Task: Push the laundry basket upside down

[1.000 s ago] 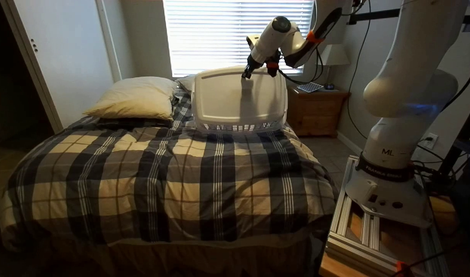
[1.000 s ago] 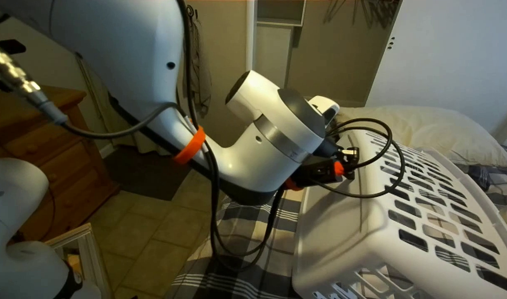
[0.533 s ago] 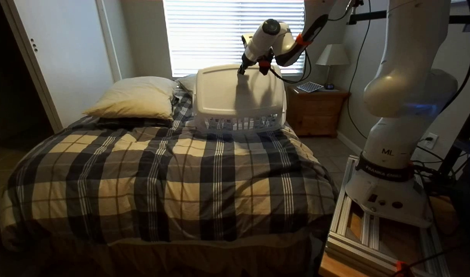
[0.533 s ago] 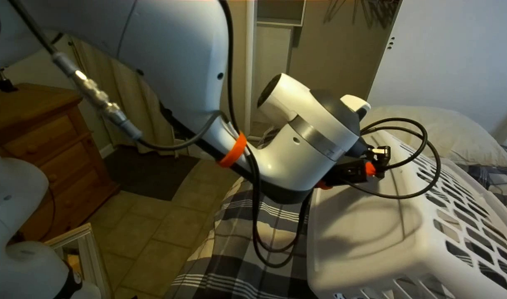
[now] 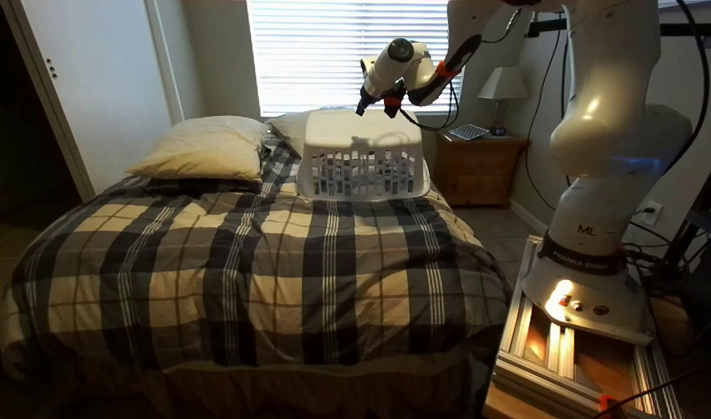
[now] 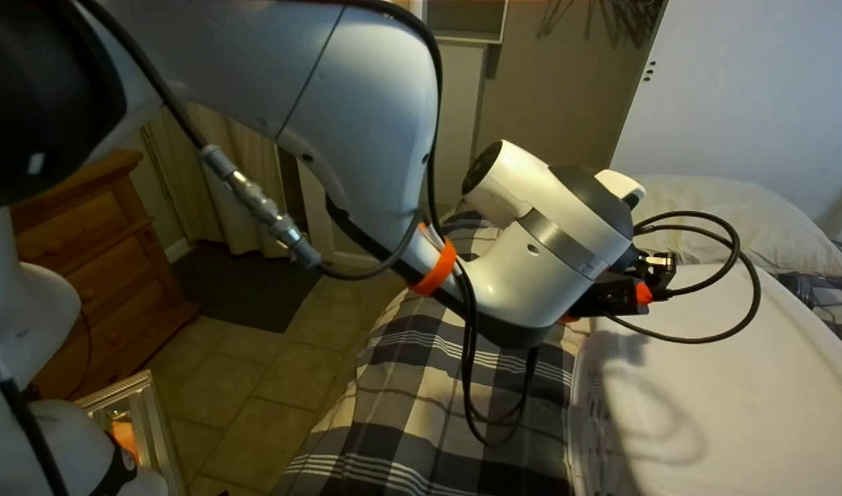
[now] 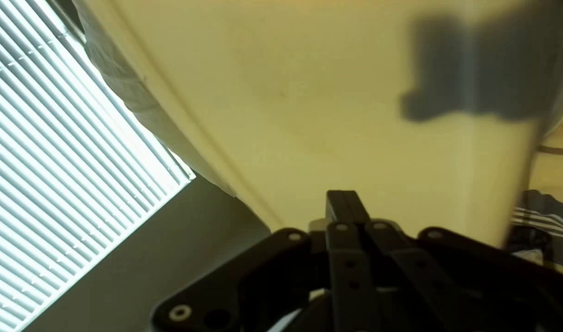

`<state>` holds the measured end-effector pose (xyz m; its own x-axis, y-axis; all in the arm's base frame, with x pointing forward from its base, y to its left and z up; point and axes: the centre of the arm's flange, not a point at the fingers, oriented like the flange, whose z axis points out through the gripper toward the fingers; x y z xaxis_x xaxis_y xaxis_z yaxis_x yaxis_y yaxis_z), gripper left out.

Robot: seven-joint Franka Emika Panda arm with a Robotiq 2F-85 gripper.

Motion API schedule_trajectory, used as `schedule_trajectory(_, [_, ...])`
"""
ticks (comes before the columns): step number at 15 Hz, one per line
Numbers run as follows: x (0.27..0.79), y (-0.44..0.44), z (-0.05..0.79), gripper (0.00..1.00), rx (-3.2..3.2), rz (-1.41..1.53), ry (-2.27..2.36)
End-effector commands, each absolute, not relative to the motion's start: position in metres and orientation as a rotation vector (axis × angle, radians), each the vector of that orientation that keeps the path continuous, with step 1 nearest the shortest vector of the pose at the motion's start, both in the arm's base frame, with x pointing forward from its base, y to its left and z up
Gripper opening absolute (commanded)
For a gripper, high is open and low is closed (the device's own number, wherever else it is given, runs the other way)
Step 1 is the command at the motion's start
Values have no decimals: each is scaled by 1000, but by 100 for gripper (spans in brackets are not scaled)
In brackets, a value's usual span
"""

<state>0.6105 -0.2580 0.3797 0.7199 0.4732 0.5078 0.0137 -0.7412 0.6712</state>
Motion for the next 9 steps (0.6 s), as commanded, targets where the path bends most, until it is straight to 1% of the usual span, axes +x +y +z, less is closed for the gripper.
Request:
schedule_trajectory(1, [613, -257, 394, 0, 2251, 973, 312])
schedule_trajectory(2, [607, -251, 406, 26, 2270, 980, 248])
schedule_trajectory(3, [603, -248, 415, 27, 2281, 978, 192])
schedule_trajectory(6, [593, -240, 438, 46, 2293, 977, 38])
schedule_trajectory(9, [580, -229, 454, 68, 2307, 970, -96])
